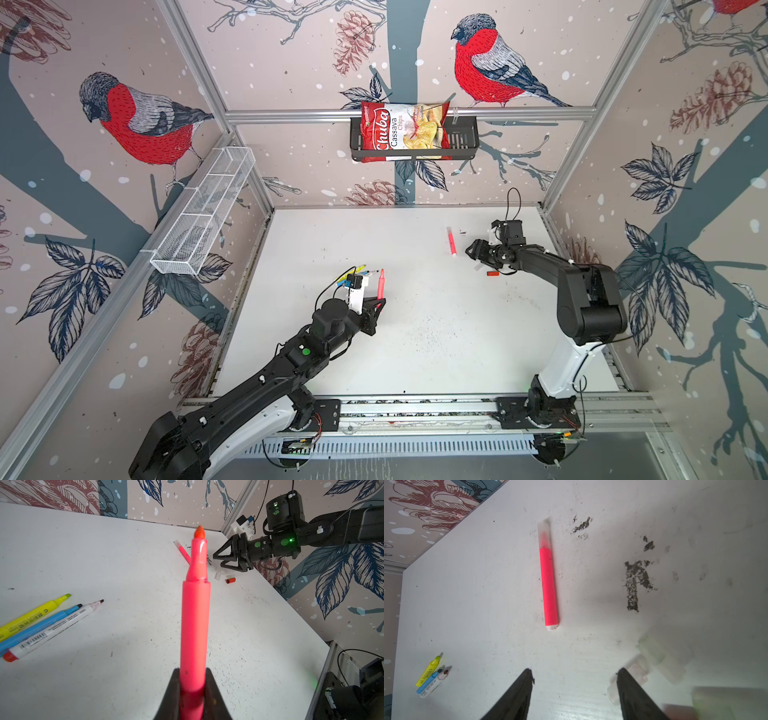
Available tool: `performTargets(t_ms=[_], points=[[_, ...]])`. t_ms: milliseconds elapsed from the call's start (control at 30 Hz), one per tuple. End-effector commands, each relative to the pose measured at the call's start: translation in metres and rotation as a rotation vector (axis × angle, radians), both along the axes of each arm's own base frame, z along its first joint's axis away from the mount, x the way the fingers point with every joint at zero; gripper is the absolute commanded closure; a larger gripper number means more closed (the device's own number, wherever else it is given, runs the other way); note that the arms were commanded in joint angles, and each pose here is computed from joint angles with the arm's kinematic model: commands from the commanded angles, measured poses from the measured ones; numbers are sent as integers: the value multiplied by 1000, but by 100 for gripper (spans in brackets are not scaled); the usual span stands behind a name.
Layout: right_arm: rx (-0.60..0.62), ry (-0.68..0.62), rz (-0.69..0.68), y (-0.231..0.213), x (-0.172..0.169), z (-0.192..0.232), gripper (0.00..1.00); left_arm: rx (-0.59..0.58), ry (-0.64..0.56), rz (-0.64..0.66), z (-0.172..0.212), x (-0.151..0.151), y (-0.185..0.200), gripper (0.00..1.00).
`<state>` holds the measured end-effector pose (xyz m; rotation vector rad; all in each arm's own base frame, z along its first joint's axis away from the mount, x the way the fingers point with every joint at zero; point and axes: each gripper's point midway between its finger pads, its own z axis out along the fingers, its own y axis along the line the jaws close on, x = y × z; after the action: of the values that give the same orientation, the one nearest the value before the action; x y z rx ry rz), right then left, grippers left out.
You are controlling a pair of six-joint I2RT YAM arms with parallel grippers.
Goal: Insert the pens into the pen caps
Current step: 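Lower the right gripper over the translucent cap and align with it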
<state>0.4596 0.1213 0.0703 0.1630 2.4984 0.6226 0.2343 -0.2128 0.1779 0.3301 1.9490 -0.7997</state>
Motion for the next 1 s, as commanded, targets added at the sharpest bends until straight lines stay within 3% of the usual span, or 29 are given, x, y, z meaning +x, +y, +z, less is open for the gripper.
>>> performTargets(t_ms=[0,467,967], points=[[-40,22,20,1,1,-6,34,5,-18,0,3,0,1,100],[-132,91,30,-6,3,-33,34,3,-29,3,9,2,1,100],[-161,93,21,-5,-29,-39,35,7,-27,8,7,2,2,100]])
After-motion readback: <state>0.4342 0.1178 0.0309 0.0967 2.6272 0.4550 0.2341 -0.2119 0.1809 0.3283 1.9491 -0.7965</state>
